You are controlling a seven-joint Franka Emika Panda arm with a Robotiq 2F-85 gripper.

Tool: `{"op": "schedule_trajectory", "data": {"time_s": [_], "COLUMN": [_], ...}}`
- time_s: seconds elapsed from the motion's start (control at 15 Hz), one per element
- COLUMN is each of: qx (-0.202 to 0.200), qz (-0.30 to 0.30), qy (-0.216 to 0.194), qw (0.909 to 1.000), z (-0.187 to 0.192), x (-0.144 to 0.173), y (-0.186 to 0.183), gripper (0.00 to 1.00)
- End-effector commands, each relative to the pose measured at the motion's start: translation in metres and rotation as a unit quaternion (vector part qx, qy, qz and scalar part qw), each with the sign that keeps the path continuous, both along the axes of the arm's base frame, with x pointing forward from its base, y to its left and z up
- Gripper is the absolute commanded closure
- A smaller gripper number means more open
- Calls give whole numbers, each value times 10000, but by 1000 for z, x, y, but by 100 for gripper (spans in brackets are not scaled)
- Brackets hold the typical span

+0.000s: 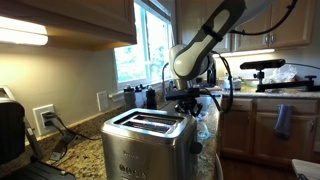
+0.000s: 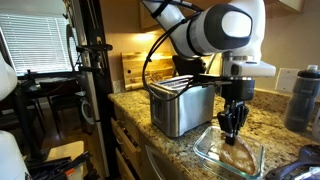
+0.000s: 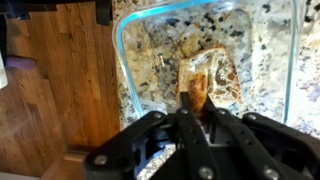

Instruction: Put the slice of bread in the toaster

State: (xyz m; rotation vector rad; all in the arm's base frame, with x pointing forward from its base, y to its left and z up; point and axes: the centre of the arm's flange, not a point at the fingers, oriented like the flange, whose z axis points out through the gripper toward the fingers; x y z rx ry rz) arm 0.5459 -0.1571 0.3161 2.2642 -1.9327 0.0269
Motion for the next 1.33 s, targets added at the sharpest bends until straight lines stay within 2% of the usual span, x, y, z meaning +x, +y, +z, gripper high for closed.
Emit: {"op": "schedule_trajectory", "data": {"time_s": [0.0, 1.13, 1.27], "qx": [-101, -179, -197], "qz": [-90, -172, -167], "qy": [-149, -270, -278], "qw": [9998, 9993, 9993], "z": [15, 28, 31], "x": [-19, -17, -19], "y": [-2, -15, -6], "gripper": [92, 92, 92]}}
